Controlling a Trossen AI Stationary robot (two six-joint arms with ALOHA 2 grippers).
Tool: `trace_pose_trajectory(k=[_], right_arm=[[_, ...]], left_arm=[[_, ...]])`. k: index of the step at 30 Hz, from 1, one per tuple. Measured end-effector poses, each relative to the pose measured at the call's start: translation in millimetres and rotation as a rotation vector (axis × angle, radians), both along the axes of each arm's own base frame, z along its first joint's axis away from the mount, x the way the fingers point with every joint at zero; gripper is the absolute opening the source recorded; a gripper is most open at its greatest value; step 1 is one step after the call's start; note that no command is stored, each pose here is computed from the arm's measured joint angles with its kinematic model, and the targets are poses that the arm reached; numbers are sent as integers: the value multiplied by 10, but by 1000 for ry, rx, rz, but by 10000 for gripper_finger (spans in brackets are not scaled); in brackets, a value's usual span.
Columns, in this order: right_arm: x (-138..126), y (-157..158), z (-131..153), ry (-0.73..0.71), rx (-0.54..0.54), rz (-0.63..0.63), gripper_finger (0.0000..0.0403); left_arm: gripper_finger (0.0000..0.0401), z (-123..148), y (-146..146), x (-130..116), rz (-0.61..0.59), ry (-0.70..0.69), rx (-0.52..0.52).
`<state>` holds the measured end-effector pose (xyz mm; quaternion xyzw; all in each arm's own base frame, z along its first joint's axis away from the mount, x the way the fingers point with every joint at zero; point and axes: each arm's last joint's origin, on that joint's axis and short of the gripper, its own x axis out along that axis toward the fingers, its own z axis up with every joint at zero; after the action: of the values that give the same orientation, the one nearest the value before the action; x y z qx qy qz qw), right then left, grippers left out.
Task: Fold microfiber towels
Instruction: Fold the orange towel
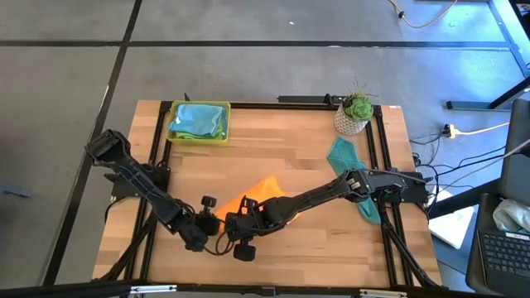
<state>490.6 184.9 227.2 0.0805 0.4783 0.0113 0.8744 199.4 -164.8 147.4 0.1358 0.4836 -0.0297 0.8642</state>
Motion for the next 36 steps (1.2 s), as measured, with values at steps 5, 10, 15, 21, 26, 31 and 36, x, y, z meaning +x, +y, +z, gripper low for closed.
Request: trace_pose_trajectory(k=[5, 10, 15, 21, 26, 31, 36], right_arm=[[-4, 18, 1, 14, 47, 25, 11], [-44, 8, 31, 53, 79, 25, 11], [-74, 9, 81, 67, 104, 35, 11], [-131, 82, 60, 123, 155, 1, 11], [-249, 238, 35, 199, 194, -79, 11], [-407, 405, 4, 233, 117, -188, 11], [-491, 547, 14, 253, 163, -248, 11]], left_arm=[[4, 122, 32, 15, 46, 137, -17], [1, 306, 35, -37, 75, 193, -113], [0, 537, 92, -99, 68, 139, -165], [0, 696, 211, -46, 20, 70, -208], [0, 716, 240, 168, -52, 37, -369], [0, 642, 315, 285, -61, 54, -367], [0, 649, 403, 430, -103, 23, -445]])
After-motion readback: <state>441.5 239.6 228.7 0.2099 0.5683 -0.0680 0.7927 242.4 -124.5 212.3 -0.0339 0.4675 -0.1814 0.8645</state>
